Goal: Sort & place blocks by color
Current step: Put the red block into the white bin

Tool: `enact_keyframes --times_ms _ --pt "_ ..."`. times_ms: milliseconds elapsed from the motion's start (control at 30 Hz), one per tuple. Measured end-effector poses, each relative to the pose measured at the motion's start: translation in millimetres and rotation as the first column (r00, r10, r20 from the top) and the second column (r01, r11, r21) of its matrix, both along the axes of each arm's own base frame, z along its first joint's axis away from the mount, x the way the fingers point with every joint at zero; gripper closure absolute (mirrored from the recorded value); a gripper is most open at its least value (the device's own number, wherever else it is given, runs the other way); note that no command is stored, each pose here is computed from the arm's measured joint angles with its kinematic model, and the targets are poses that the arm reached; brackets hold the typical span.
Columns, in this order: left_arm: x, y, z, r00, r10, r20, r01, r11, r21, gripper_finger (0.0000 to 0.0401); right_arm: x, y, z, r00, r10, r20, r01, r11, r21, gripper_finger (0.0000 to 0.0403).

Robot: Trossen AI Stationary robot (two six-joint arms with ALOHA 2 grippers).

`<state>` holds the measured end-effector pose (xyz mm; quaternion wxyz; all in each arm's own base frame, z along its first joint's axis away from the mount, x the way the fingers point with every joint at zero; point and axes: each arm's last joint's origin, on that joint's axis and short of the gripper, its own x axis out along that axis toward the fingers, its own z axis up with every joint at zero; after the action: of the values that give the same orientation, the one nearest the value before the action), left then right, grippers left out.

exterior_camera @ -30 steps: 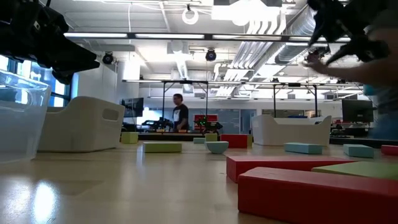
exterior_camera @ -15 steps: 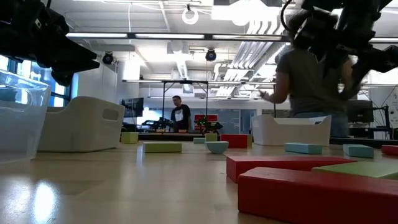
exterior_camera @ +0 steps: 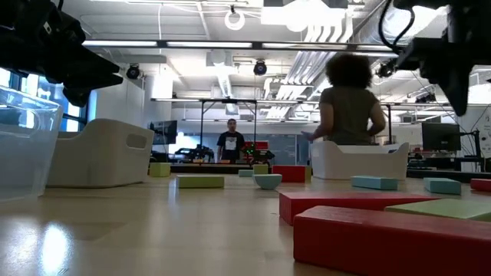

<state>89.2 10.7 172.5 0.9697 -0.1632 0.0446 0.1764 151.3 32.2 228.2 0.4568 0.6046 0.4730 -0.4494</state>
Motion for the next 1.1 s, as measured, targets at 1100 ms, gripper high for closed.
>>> enact_keyframes --times_ms 1100 --pt "0.0 0.0 0.0 1.0 0.0 0.0 0.0 1.0 0.0 0.0279 -22.6 4.8 -84.0 0.997 -0.053 -0.052 0.05 0.997 -0.055 0.0176"
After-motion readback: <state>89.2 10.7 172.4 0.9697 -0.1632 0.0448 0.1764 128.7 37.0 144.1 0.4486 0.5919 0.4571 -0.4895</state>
